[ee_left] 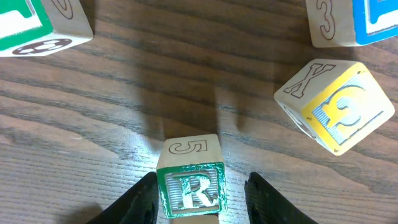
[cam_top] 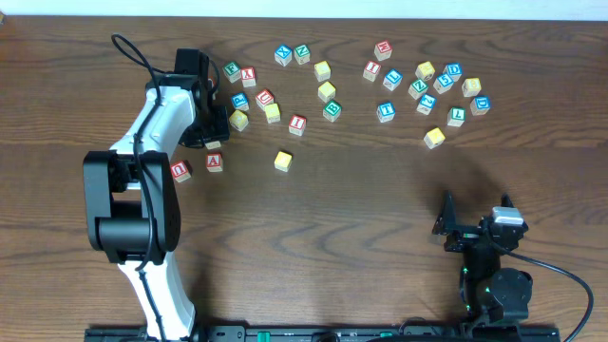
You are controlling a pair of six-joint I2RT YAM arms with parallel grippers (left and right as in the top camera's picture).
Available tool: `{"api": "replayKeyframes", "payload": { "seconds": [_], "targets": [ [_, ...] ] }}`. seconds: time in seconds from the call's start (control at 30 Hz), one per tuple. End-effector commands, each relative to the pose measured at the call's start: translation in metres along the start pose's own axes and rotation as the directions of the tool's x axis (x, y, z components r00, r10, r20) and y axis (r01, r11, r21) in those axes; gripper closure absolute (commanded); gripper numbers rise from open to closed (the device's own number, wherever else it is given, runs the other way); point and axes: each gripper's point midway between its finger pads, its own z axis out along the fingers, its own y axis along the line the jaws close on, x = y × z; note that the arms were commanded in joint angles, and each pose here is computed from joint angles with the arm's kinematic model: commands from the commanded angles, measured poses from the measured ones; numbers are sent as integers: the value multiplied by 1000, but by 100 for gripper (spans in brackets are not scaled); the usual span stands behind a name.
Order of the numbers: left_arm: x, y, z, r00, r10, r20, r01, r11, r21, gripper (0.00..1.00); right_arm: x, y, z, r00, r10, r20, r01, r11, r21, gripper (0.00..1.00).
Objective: Spell out ROBOT
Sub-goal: 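Close the left gripper on the green R block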
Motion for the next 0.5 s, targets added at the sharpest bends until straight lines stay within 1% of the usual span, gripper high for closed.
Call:
{"api": "replayKeyframes", "payload": {
  "seconds": [0.0, 0.47],
  "targets": [
    [-10, 1, -7, 1000, -4, 31, 5, 1000, -7, 55, 0, -2, 0, 1000, -11, 3, 11, 1000, 7, 1],
    [-10, 1, -3, 1000, 2, 29, -1, 1000, -8, 55, 0, -2, 0, 1000, -11, 2, 11, 1000, 7, 1]
  ]
}}
